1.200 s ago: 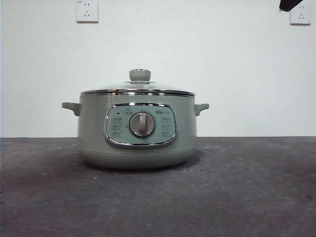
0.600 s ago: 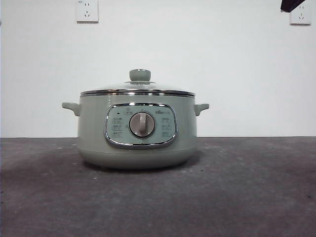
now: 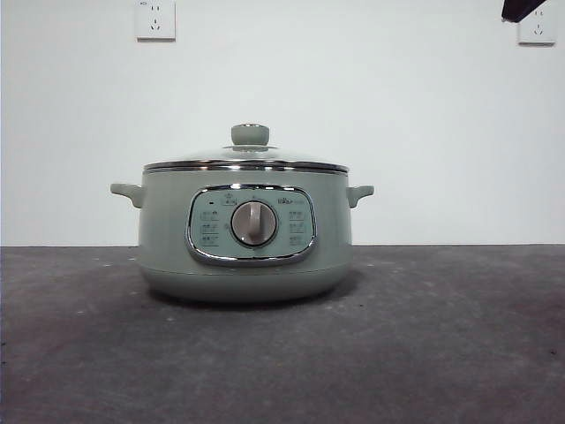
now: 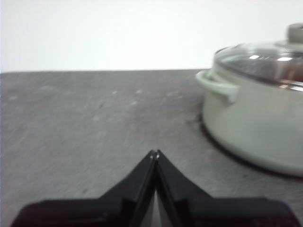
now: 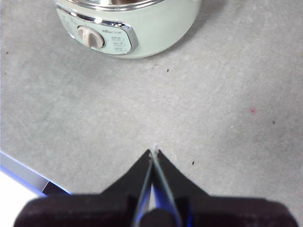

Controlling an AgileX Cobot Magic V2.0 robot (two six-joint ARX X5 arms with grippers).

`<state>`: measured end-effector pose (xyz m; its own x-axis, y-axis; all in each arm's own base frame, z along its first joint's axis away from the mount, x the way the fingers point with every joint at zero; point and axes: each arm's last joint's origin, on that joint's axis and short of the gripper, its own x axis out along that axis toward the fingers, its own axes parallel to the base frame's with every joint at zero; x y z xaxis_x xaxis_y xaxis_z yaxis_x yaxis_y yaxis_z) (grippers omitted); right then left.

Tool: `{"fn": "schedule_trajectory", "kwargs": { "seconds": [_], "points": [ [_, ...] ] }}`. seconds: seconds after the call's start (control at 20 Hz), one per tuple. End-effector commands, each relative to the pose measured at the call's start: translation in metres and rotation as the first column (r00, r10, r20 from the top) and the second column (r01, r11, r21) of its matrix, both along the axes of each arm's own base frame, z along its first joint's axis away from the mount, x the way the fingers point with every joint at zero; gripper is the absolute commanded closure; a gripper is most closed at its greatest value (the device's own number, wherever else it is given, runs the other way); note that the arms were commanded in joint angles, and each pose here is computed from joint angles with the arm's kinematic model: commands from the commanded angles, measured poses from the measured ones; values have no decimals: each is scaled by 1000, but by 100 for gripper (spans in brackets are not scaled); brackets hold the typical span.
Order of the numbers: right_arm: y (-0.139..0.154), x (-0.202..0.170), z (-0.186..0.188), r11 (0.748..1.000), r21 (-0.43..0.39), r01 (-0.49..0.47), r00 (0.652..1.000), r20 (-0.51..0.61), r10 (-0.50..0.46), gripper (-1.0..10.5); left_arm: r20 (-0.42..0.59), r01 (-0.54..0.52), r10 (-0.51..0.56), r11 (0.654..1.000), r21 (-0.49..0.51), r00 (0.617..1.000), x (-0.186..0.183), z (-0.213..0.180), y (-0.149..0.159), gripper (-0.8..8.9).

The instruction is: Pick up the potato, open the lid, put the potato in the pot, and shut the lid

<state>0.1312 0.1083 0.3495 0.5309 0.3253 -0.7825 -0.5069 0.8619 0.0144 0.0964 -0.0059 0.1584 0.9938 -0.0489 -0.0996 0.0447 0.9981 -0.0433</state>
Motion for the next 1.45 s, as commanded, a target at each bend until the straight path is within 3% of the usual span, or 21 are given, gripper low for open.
{"fn": "schedule_trajectory", "kwargs": {
  "seconds": [0.05, 0.75, 0.9, 1.0, 1.15, 1.35, 1.45],
  "points": [
    [0, 0, -2, 1000, 3, 8, 1000, -5, -8, 945, -36, -40, 40, 999, 5, 999, 0, -6, 1, 816],
    [0, 0, -2, 1000, 1, 13, 1000, -1, -13, 945, -116, -32, 33, 999, 11, 993, 3, -13, 1, 816],
    [-16, 0, 6, 999, -32, 16, 994, 111, -12, 946, -129, -31, 33, 999, 12, 991, 3, -14, 1, 816],
    [-33, -1, 8, 998, 50, 37, 975, 218, -47, 945, -134, -31, 33, 999, 13, 990, 3, -14, 1, 816],
    [-64, -9, -15, 968, 204, 147, 890, 399, -219, 945, -138, -31, 33, 999, 13, 990, 4, -14, 1, 816],
    [-90, -22, -87, 919, 293, 264, 740, 549, -388, 945, -142, -31, 33, 999, 14, 989, 4, -15, 1, 816],
    [-97, -28, -126, 897, 330, 295, 686, 580, -439, 945, -142, -31, 33, 999, 14, 989, 4, -15, 1, 816]
  ]
}}
